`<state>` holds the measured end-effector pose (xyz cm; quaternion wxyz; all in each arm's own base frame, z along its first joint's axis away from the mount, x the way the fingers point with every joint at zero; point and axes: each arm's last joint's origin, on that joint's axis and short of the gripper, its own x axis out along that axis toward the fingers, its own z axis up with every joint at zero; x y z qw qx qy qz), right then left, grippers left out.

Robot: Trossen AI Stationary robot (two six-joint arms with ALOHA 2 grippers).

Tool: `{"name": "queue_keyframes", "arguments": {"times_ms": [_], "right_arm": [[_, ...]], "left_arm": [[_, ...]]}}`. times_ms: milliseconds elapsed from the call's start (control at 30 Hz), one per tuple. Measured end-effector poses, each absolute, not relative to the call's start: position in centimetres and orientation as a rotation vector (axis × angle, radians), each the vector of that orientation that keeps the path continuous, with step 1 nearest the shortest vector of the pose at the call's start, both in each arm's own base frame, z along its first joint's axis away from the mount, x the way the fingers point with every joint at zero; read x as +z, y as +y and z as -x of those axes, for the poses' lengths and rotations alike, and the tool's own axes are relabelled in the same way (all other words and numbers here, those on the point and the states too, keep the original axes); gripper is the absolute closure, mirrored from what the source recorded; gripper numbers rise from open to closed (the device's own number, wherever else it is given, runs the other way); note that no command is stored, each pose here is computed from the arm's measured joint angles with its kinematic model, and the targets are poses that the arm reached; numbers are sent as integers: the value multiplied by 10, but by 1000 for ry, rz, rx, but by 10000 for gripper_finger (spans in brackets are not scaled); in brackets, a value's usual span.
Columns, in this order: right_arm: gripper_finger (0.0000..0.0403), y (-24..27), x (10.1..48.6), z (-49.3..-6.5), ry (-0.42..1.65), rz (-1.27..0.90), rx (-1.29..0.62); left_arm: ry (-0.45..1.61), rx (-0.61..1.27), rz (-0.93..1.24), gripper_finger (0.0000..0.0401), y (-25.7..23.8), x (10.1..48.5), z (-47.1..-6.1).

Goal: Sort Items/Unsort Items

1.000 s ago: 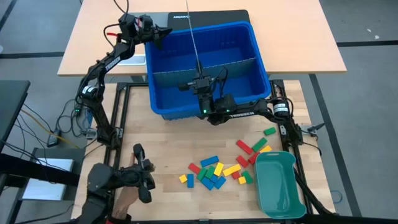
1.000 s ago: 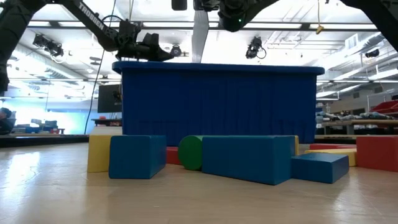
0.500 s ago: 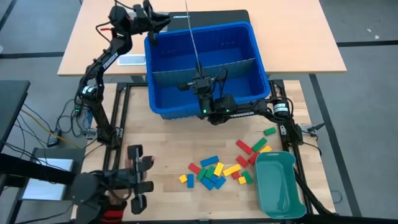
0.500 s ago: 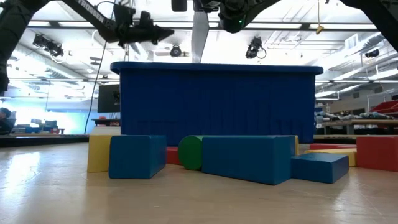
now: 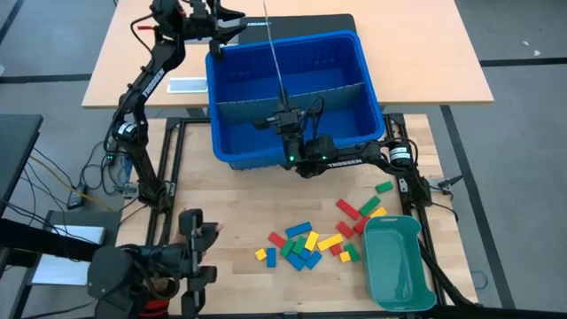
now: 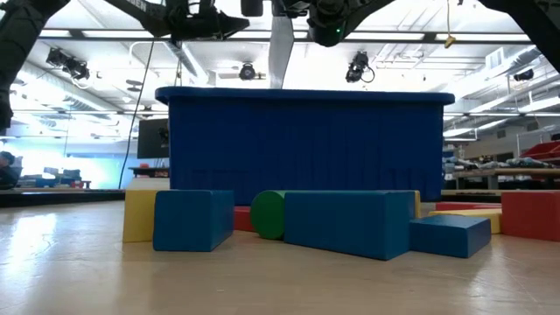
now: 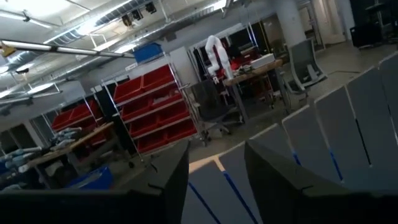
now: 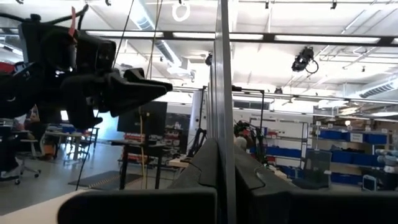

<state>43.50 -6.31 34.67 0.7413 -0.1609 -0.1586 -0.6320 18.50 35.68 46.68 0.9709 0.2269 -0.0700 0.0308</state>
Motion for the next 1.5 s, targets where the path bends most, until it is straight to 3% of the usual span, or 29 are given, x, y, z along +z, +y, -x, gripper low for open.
{"name": "queue_keyframes", "arguments": {"times_ms": [300, 700, 933, 1033, 1200, 1500], "right_arm": [[395, -63, 345, -435, -308, 303, -1414], [309, -63, 339, -439, -195, 274, -1453], [284, -59, 339, -439, -199, 275, -1442], [304, -59, 339, -439, -210, 266, -1440], [391, -59, 339, -439, -226, 245, -1438], [398, -57, 315, -441, -235, 132, -1424]], "left_arm": [[-130, 62, -434, 238, 357, 466, -185], [-123, 61, -414, 238, 357, 465, -185], [-122, 61, -413, 238, 357, 465, -185], [-122, 61, -412, 238, 357, 465, -185], [-119, 61, -405, 238, 357, 464, -185], [-116, 63, -398, 238, 358, 464, -186]]}}
